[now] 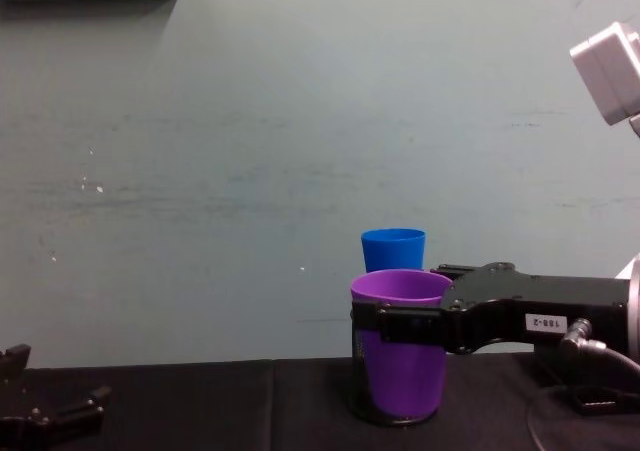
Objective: Pick up one cup with a gripper and tap it against the other cup.
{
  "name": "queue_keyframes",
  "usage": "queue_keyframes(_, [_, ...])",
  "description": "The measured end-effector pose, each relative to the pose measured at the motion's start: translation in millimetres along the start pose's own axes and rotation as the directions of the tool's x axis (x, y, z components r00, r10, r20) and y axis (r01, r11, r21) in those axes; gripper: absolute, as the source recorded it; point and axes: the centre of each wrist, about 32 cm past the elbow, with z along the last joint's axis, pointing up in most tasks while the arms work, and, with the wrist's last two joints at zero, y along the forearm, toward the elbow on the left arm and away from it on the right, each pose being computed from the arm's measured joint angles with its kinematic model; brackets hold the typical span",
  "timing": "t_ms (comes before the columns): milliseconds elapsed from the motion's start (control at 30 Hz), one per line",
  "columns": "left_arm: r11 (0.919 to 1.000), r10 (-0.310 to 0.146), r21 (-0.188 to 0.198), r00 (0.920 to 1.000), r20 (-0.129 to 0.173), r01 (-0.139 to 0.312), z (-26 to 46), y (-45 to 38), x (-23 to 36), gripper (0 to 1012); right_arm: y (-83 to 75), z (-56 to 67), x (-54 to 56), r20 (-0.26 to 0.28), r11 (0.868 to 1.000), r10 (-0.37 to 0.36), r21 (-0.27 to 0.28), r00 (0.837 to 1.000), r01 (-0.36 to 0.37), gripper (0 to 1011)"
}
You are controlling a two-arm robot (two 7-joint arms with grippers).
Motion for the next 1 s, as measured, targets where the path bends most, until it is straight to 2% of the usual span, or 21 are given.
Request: queue_keyframes(1000, [1.0000, 0.000, 0.000, 1.0000, 0.000, 0.000, 0.0, 0.0, 0.0, 1000, 0.0, 0.0, 0.0, 0.000, 1.000, 0.000, 0.000, 1.000, 0.000, 736])
